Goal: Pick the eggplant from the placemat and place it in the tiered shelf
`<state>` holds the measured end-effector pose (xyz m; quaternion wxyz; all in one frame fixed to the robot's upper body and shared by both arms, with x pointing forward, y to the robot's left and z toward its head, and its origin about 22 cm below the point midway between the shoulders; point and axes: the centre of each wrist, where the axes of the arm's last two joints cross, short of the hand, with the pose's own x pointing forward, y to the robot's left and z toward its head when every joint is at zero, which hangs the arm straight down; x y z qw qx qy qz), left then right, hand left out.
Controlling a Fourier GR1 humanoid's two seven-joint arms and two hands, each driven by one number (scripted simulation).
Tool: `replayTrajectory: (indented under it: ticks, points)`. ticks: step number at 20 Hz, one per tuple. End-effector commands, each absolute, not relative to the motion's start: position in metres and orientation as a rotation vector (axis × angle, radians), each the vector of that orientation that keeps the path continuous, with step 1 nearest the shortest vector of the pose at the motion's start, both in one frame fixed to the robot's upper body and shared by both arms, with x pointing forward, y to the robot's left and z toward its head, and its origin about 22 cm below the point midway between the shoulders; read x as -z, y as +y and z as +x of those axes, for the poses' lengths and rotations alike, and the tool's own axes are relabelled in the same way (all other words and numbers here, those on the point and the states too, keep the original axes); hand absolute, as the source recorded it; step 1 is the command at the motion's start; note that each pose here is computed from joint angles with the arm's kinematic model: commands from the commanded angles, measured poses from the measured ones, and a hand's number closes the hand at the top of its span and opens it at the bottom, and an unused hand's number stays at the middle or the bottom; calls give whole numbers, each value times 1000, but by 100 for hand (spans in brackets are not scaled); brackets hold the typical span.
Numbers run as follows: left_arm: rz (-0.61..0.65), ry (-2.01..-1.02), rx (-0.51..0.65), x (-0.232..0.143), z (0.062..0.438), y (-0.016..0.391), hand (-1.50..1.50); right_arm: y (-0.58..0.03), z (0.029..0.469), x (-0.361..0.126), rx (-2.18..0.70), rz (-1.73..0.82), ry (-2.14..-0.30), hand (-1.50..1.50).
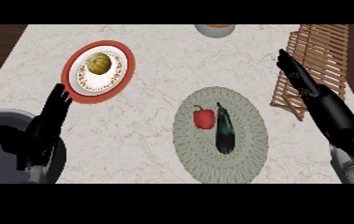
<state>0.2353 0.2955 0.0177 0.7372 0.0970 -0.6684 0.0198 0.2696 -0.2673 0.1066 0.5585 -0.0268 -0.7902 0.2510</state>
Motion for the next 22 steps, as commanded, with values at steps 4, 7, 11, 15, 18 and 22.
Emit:
replayTrajectory:
  ticks: [4,7,11,15,18,22]
  points:
    - [201,-1602,126,-57,260,295,0,-256,310,-95,-210,395,-1942,150]
    - [122,-1628,179,-58,259,273,0,-321,307,-87,-643,-205,-1584,150]
    - [106,-1592,209,-61,265,273,0,-300,315,-21,-267,184,-1397,-150]
    - [114,-1579,194,-48,257,274,0,-323,306,-11,-381,394,-1415,-150]
    - [110,-1570,194,-62,250,287,0,-338,318,-21,-440,436,-1416,-150]
    - [134,-1579,189,-63,263,285,0,-345,335,-46,-595,336,-1379,-150]
